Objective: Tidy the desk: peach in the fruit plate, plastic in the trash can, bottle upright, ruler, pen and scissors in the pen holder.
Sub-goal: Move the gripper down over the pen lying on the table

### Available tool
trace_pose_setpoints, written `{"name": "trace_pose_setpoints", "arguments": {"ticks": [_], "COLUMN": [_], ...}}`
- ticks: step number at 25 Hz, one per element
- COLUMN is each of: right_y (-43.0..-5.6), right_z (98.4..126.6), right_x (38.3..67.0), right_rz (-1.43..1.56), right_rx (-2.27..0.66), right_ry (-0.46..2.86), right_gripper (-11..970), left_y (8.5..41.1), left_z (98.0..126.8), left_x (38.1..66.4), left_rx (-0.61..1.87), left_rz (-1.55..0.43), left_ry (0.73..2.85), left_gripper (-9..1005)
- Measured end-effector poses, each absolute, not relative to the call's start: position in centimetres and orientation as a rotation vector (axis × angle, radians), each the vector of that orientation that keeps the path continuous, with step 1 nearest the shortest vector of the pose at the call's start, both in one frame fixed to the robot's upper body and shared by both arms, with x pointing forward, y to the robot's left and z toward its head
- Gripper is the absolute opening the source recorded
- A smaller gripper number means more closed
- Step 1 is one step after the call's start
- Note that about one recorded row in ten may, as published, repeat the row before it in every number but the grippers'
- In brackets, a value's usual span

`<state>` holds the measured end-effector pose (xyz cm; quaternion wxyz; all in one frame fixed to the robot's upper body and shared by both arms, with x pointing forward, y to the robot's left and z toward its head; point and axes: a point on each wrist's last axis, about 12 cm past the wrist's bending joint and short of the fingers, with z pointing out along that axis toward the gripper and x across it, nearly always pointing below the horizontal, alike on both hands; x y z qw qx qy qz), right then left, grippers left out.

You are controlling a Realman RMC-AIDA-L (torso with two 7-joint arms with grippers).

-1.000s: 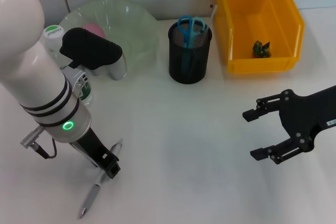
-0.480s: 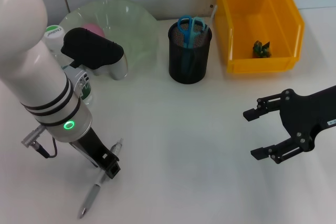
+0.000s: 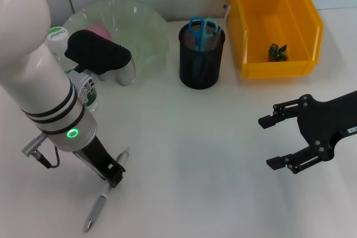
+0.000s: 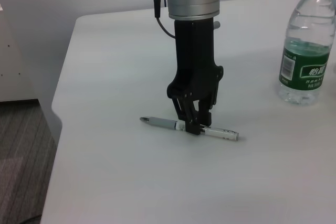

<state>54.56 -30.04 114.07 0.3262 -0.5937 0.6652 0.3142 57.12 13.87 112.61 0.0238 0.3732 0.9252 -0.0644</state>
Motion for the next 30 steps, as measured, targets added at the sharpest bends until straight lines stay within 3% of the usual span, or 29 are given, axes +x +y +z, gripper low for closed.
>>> {"name": "trace_pose_setpoints", "arguments": {"ticks": [7,30], "right_y": [-30.0,-30.1], "right_z": [114.1,113.9], "right_x": [54.6,54.4], "right_rz": [0.823,0.815], "right_rx": [-1.554,-1.543], "right_ry": [1.742,1.742], "right_gripper": [825,825], "left_y": [13.6,13.2], "left_z": [113.3,113.8], "left_x": [57.1,57.1], "left_rx": [1.18,1.225], "left_rz": [-0.181,-0.141], "left_ry": [2.843,2.861], "left_gripper": [222,231]}}
